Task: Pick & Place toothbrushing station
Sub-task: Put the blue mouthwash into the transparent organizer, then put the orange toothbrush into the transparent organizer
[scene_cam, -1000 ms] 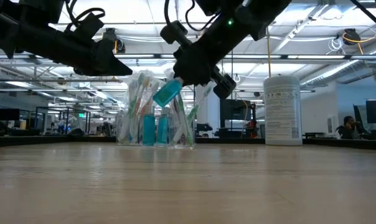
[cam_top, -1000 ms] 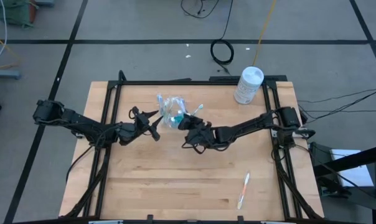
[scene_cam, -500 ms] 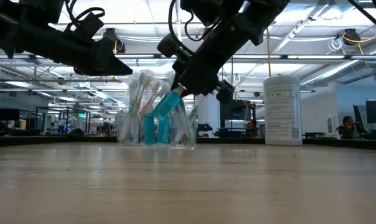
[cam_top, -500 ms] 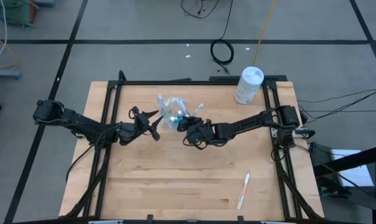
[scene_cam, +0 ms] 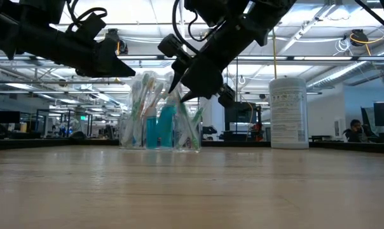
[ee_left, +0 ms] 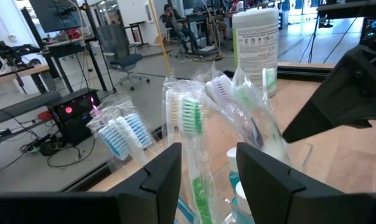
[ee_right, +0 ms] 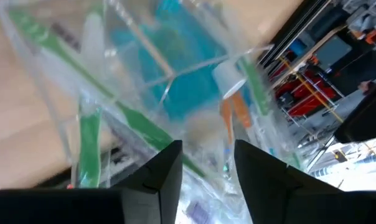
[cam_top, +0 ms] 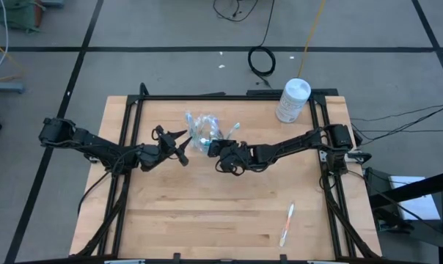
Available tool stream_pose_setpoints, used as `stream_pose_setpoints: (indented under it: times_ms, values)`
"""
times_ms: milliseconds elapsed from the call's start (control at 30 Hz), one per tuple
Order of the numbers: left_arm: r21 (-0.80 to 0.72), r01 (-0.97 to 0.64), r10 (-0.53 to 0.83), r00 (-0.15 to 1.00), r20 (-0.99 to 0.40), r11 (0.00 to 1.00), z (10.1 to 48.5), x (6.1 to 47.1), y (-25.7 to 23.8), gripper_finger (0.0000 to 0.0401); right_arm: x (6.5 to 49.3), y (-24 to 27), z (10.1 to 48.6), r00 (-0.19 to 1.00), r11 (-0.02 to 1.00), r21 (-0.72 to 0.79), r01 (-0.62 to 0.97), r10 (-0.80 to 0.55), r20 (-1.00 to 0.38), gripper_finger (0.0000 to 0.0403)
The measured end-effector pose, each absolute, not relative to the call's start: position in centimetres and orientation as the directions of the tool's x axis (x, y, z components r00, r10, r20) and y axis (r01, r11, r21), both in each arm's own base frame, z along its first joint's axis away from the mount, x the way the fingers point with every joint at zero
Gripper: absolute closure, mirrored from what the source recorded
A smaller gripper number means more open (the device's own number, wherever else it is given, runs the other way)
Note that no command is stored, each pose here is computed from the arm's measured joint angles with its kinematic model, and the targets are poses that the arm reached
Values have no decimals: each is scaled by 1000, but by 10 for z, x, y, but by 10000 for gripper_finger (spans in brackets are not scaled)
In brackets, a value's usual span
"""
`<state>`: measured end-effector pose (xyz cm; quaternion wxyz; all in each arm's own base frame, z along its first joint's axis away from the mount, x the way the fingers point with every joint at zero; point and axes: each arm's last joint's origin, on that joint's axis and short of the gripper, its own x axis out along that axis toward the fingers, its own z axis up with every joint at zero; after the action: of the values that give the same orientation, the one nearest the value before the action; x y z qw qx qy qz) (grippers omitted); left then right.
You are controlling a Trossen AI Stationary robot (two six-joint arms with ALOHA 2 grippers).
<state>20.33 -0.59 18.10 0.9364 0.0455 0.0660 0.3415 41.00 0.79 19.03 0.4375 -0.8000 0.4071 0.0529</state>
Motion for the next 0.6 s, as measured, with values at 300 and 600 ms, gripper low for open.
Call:
stream_pose_setpoints:
  times_ms: [300,600]
  values:
    - [131,-634,646,758,-92,762,181,203,-6,244,411,9,190,679,-248,-698,-672,-584,-446,252]
    - [132,-634,646,758,-92,762,181,203,-6,244,407,27,193,615,-27,-844,-536,-698,-368,256]
